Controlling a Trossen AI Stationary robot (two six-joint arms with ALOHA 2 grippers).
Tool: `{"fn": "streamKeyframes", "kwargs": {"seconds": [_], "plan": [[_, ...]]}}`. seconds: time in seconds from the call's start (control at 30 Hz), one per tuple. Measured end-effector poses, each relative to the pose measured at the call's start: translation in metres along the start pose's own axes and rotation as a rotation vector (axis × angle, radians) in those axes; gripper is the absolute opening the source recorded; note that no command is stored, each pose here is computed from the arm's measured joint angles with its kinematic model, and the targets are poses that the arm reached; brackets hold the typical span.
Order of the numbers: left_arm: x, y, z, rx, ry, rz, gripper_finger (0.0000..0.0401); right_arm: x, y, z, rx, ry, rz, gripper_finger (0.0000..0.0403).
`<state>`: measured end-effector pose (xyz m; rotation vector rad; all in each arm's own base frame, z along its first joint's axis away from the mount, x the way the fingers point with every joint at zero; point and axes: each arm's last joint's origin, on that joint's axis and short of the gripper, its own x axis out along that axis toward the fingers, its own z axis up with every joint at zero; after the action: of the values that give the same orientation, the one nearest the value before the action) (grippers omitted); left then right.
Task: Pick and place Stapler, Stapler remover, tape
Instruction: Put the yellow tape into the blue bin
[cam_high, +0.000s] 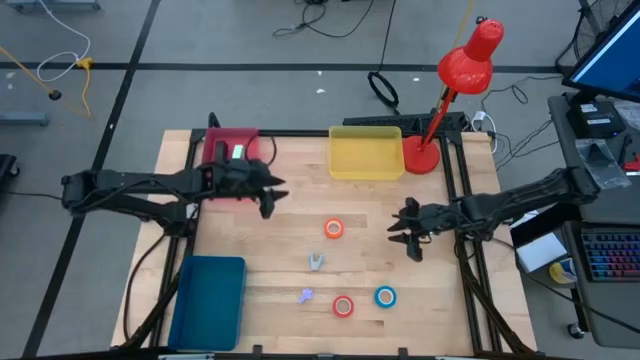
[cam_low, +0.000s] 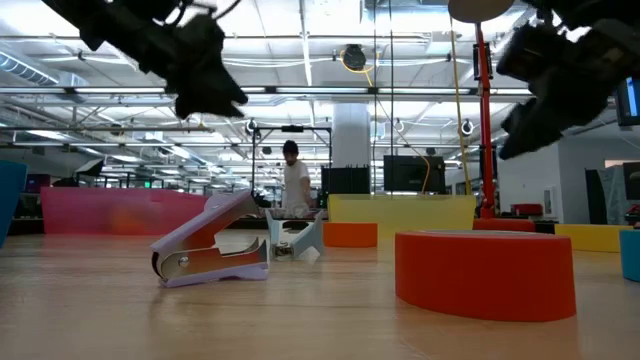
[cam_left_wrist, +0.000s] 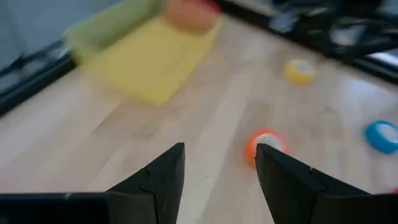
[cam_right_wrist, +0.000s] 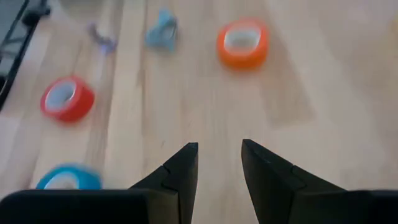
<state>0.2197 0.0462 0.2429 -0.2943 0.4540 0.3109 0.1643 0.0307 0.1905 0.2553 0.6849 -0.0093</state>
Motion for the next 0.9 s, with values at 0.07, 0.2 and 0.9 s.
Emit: {"fn": "streamKeyframes", "kwargs": {"seconds": [0.07, 0.2, 0.9], "plan": [[-0.001, -0.011, 0.001, 0.053, -0.032, -0.049, 0.0196, -0.004, -0.001, -0.005, 0.040, 0.059, 0.019, 0.0116], [-0.002, -0.028, -0.001, 0.132, -0.089, -0.130, 0.0196, -0.011, -0.004, -0.015, 0.148, 0.156, 0.016, 0.0116], [-0.002, -0.047, -0.033, 0.106, -0.116, -0.261, 0.0195, -0.017, -0.004, -0.014, 0.301, 0.129, 0.021, 0.0116]]}}
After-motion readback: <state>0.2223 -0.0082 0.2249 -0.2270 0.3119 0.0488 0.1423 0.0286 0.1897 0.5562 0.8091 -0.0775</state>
